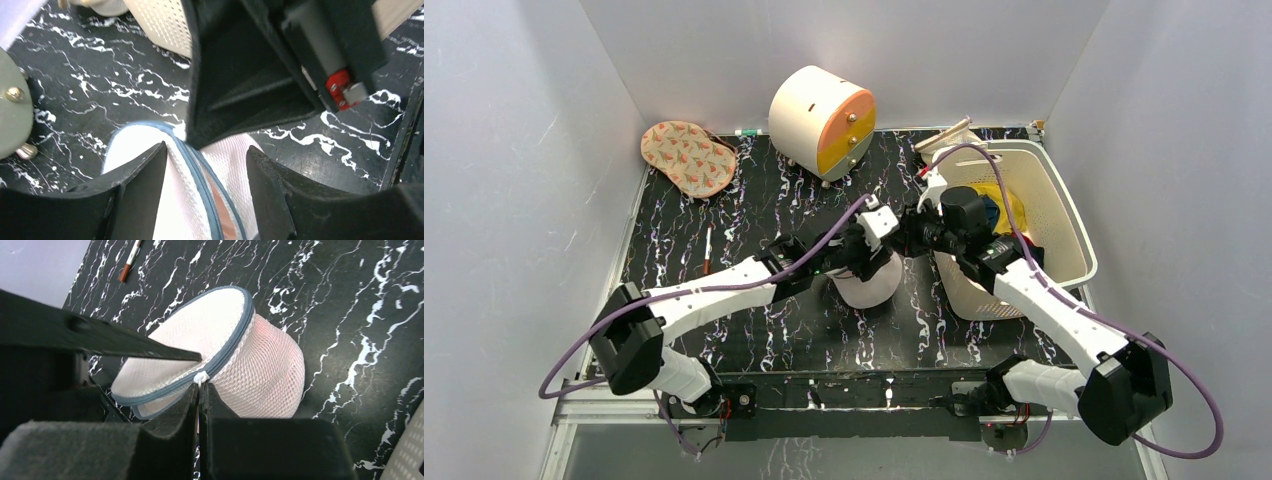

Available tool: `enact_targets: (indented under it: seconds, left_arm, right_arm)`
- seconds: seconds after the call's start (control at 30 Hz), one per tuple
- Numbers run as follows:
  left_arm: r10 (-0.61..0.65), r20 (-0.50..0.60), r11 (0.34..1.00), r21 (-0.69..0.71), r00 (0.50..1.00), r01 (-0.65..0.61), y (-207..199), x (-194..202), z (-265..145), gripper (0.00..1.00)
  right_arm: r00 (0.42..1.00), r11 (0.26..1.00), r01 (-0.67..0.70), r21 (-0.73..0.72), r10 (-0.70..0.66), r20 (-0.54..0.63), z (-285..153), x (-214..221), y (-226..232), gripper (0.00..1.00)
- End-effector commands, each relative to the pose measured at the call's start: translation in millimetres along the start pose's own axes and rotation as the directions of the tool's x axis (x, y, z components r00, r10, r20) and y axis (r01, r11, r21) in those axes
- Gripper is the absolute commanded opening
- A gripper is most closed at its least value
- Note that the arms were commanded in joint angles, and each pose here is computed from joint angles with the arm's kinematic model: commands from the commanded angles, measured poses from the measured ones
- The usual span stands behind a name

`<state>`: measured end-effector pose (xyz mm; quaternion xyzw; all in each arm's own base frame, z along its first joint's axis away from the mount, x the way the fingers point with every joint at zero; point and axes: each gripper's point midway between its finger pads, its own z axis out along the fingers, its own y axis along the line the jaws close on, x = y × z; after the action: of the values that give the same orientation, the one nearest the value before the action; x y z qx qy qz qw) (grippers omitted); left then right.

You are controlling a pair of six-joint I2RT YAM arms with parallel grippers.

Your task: Unzip the laundry bag and remove the bra

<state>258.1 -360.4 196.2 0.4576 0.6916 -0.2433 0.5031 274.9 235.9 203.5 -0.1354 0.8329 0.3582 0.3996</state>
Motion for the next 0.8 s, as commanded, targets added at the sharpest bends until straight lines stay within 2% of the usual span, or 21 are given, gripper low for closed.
enact_targets:
  seconds: [0.0,0.07,0.2,0.33,0.43,0.53,0.7,0.77]
  left_arm:
    - [0.019,-0.060,0.999,-0.049,0.998,-0.022,-1,4,0,0.58]
    - [0.025,-0.067,0.998,-0.057,0.997,-0.028,-4,4,0,0.55]
    - [0.041,-0.099,0.983,-0.174,0.994,-0.058,13,16,0,0.37]
    - [0.072,-0.162,0.951,-0.286,0.984,-0.117,35,26,1,0.07]
    - [0.128,-0.161,0.930,-0.322,0.979,-0.175,45,27,-3,0.01]
    - [0.192,-0.120,0.914,-0.341,0.974,-0.222,48,22,-11,0.00]
    - [0.326,-0.045,0.915,-0.234,0.944,-0.327,29,21,-19,0.00]
    - [0.363,-0.049,0.902,-0.230,0.930,-0.364,29,28,-20,0.00]
  right_arm:
    - [0.985,0.998,0.053,0.019,-0.055,0.162,-18,-48,14,0.00]
    - [0.983,0.998,0.057,0.026,-0.061,0.176,-18,-45,10,0.00]
    - [0.979,0.997,0.078,0.028,-0.082,0.186,-20,-46,10,0.00]
    - [0.976,0.994,0.102,0.032,-0.106,0.191,-21,-47,10,0.00]
    - [0.979,0.993,0.116,0.025,-0.118,0.169,-15,-38,6,0.00]
    - [0.983,0.991,0.127,0.036,-0.130,0.133,-11,-30,0,0.00]
    - [0.976,0.979,0.146,0.142,-0.165,0.139,-13,-33,-19,0.00]
    - [0.973,0.967,0.158,0.200,-0.187,0.133,-15,-36,-29,0.00]
